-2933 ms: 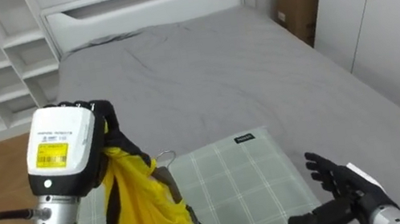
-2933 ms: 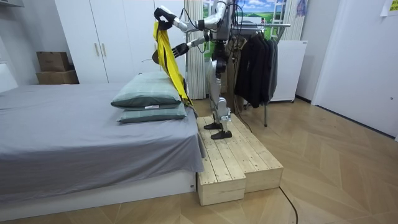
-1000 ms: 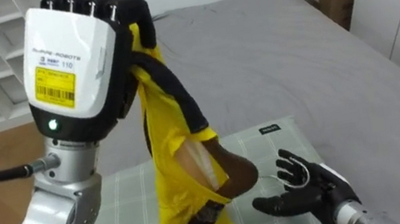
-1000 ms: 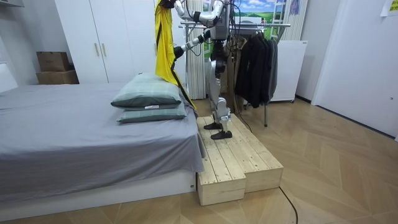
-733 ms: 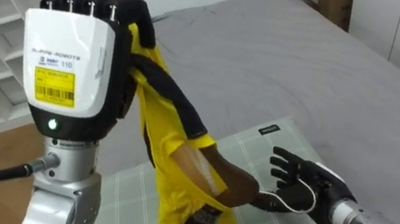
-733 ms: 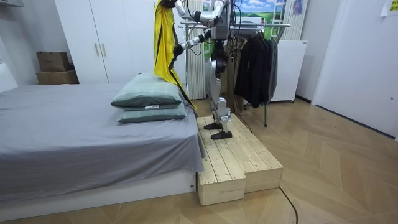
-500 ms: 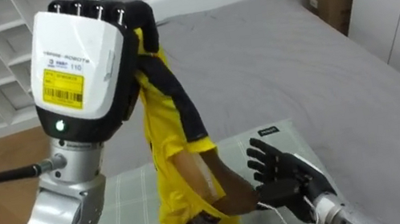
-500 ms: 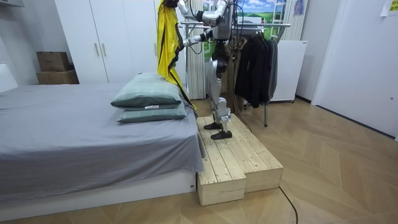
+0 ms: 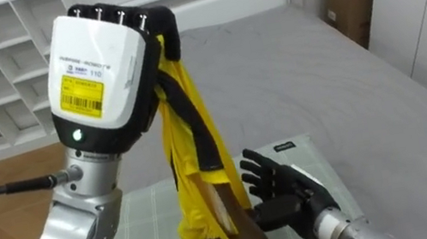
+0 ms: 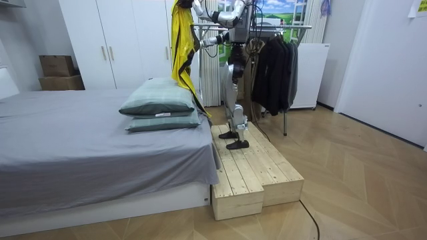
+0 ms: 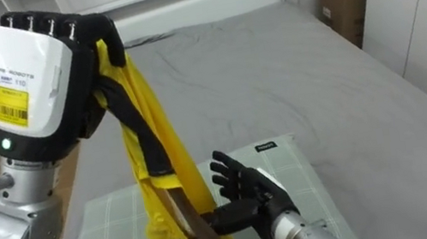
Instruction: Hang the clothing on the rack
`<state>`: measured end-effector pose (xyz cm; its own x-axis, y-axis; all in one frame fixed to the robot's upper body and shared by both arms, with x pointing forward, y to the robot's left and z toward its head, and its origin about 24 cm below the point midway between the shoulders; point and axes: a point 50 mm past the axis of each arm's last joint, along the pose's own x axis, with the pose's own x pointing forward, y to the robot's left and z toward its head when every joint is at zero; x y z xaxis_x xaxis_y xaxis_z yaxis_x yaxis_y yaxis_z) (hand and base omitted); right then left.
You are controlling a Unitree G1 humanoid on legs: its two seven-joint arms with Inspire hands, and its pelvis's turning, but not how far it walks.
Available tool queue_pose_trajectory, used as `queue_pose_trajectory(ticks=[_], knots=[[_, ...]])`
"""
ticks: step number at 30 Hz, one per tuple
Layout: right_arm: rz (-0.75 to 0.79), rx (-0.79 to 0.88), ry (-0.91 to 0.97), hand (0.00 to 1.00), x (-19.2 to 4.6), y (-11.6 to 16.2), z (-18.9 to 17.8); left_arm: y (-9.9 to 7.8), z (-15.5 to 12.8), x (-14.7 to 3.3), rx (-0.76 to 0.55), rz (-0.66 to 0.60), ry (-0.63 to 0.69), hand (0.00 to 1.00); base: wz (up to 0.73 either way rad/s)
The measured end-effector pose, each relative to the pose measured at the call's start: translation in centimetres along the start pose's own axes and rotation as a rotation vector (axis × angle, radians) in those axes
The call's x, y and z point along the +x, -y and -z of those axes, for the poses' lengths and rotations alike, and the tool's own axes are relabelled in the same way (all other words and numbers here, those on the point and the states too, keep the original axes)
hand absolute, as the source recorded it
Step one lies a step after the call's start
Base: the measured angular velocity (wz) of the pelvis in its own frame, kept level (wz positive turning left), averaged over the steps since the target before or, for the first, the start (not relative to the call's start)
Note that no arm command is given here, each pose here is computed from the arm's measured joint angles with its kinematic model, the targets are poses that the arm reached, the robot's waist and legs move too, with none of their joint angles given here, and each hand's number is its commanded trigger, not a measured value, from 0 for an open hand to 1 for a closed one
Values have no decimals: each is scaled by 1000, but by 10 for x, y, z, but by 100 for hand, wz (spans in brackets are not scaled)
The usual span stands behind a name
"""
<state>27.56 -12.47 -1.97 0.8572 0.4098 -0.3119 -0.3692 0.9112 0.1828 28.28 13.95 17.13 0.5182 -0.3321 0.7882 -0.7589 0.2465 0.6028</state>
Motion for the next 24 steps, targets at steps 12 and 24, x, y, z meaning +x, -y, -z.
queue_pose_trajectory(ticks=[12,24], knots=[[-17,-272,-95,0,-12,13,13,0,2,-1,30,22,19,100,-1],[40,-534,-176,0,-18,29,20,0,0,-1,28,30,70,100,0]])
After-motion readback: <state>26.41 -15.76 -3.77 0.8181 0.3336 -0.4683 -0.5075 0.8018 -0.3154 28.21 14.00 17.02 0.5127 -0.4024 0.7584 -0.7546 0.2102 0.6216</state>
